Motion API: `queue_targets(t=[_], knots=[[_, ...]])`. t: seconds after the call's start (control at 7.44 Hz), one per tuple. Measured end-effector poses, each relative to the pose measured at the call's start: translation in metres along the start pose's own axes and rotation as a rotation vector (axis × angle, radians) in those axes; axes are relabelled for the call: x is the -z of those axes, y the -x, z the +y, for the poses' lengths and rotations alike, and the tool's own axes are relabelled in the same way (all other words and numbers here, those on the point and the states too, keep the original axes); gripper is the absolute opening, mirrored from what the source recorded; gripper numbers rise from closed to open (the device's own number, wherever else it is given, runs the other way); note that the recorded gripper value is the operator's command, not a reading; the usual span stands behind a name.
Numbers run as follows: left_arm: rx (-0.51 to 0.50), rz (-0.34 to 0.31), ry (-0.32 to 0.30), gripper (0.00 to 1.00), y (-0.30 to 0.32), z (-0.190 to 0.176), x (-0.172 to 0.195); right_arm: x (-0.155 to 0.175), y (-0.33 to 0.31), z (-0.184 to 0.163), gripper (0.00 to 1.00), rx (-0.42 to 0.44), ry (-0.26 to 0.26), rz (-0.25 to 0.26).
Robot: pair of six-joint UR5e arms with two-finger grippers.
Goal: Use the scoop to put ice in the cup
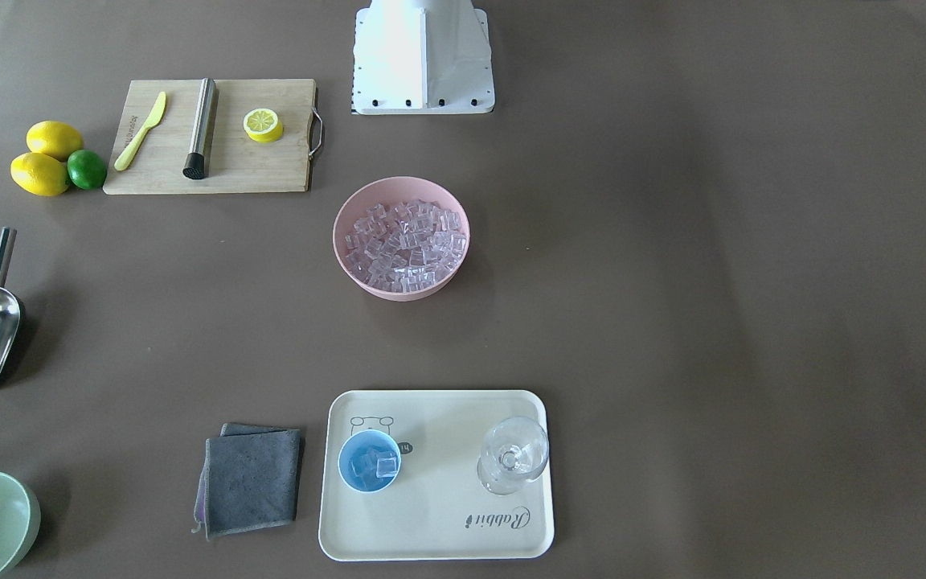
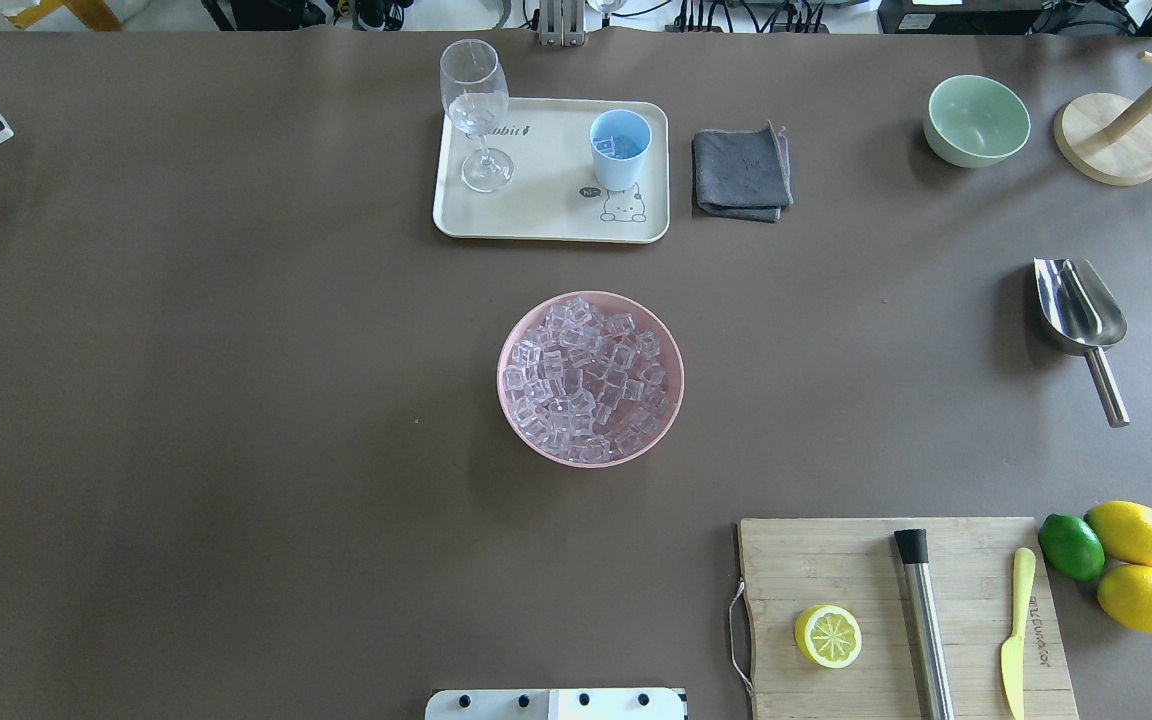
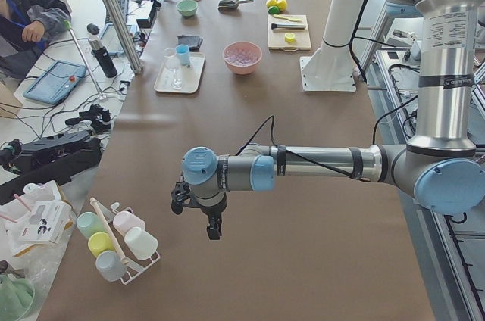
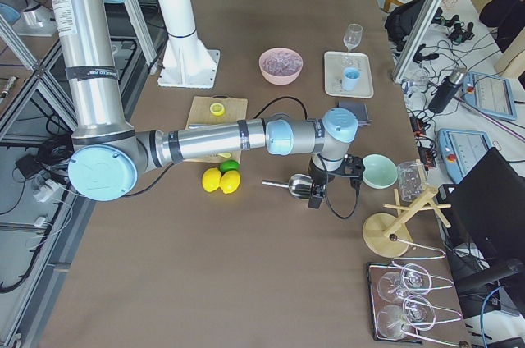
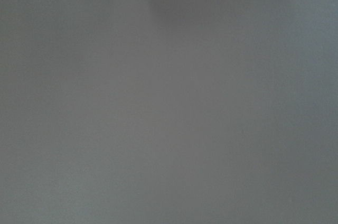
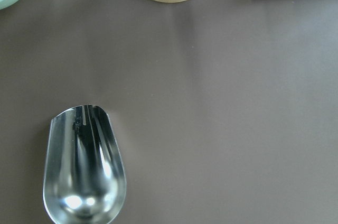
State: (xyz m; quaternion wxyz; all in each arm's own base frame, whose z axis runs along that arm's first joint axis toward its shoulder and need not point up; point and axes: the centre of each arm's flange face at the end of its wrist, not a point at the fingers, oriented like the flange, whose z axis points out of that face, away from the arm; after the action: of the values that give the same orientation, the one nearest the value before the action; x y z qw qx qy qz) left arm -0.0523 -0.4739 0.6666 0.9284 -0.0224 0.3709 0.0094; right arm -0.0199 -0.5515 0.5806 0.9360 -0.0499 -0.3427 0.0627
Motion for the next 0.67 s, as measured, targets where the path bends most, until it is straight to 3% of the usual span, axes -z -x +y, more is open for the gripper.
queue_targets(t=[0.4, 0.67], knots=[[0.004, 0.000, 0.001, 0.98, 0.001, 0.000, -0.001, 0.042, -0.106, 0.007, 1.00, 0.026, -0.023, -0.019], [0.007, 0.000, 0.004, 0.98, 0.002, 0.001, -0.002, 0.025, -0.172, 0.041, 1.00, -0.002, 0.005, -0.053]])
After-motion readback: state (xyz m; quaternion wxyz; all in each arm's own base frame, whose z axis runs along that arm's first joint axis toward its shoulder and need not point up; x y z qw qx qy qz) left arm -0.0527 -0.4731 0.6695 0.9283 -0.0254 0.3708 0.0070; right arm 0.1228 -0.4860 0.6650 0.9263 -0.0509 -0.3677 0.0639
